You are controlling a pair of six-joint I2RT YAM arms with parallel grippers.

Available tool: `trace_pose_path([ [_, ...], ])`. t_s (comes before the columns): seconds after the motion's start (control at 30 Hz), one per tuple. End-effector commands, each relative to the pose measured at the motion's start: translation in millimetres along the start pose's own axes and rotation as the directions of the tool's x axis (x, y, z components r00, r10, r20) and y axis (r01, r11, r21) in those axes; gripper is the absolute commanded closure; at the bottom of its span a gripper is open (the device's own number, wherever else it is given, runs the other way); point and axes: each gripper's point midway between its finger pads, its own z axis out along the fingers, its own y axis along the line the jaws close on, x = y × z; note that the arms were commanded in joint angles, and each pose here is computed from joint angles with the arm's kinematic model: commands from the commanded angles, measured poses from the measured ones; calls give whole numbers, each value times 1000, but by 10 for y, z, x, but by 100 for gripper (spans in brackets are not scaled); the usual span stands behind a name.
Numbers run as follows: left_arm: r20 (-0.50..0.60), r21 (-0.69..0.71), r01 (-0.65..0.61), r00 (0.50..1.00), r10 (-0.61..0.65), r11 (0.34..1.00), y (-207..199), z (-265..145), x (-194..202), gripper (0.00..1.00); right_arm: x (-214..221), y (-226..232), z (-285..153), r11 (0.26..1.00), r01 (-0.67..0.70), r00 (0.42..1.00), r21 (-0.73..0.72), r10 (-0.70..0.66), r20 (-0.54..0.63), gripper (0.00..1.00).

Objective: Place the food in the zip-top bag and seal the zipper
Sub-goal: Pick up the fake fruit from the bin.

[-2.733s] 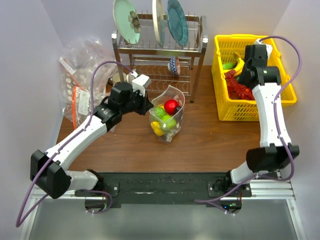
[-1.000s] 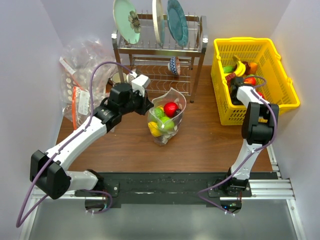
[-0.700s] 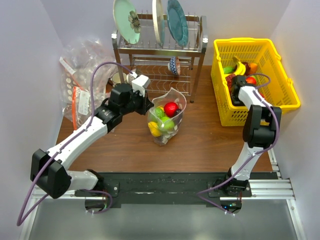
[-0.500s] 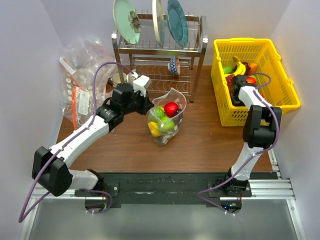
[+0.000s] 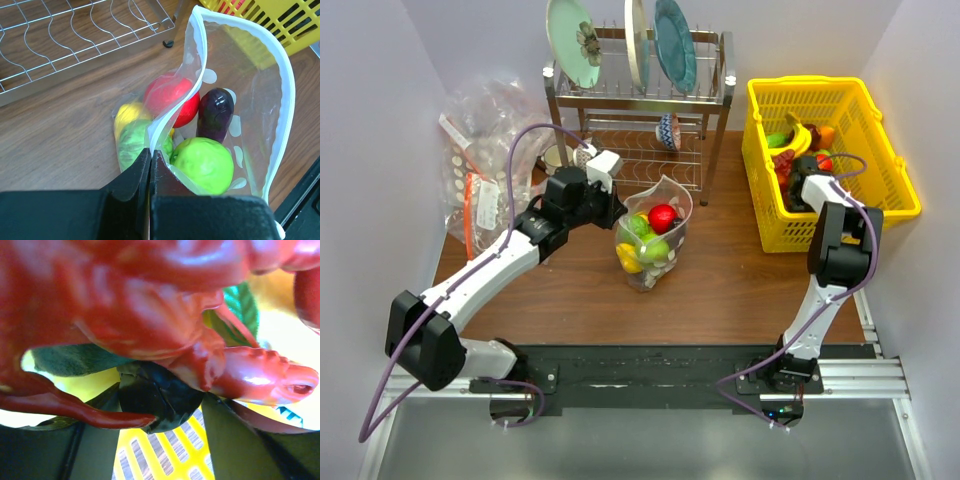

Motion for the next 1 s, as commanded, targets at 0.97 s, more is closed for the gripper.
trace_pose_path([
  [0.97, 84, 9, -35, 996, 34, 999, -26, -114, -234, 100, -542, -376, -1912, 853, -163, 856, -496, 373, 359, 56],
])
